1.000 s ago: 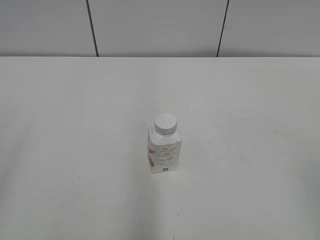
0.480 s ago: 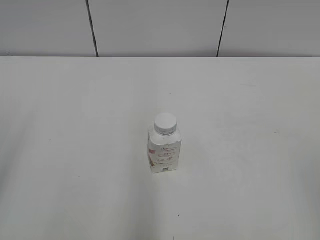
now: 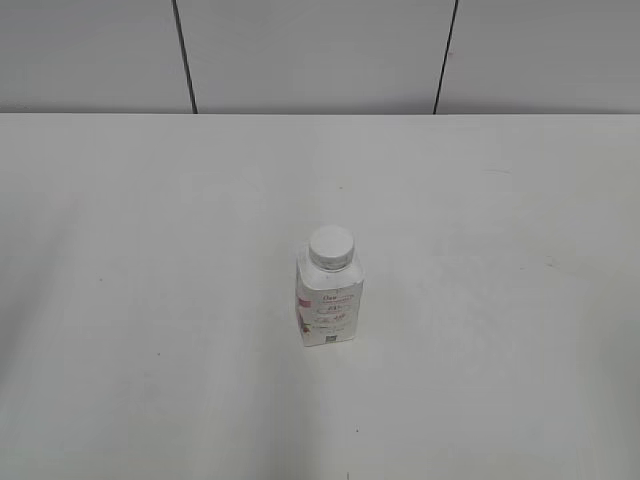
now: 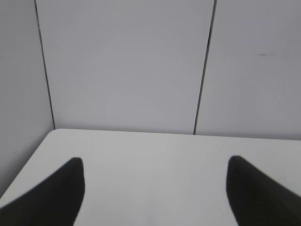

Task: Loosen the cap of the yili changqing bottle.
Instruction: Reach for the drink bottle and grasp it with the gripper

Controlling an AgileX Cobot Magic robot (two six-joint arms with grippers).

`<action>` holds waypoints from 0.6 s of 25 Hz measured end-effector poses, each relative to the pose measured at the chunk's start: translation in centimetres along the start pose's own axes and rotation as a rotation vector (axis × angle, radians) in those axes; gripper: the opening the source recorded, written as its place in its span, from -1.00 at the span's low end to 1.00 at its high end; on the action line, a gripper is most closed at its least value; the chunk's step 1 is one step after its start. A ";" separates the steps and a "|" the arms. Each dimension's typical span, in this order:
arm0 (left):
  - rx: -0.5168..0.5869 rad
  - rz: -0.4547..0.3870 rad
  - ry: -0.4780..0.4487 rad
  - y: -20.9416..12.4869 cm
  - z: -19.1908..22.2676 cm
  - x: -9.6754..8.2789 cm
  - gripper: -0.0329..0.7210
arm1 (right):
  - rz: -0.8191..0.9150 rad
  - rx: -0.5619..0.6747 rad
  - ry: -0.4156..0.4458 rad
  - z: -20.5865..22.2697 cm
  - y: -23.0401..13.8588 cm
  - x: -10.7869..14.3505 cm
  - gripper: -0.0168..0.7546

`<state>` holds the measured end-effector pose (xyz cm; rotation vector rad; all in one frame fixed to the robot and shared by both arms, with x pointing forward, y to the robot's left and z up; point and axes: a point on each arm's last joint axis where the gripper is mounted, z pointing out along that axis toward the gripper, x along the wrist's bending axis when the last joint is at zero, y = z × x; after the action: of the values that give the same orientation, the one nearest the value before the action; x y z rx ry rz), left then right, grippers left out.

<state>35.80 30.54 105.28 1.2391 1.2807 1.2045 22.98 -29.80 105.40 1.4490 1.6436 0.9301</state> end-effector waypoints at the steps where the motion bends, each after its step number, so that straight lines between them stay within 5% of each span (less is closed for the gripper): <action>1: 0.006 0.002 -0.009 -0.1 0.4 -0.1 0.58 | 0.000 0.000 0.000 0.0 0.0 0.0 0.54; 15: 0.169 0.214 -0.338 -4.4 6.3 -5.4 0.58 | 0.000 0.000 0.000 0.0 0.0 0.0 0.54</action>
<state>41.97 25.35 100.44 1.6580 1.0338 0.9928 22.98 -29.80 105.40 1.4490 1.6436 0.9301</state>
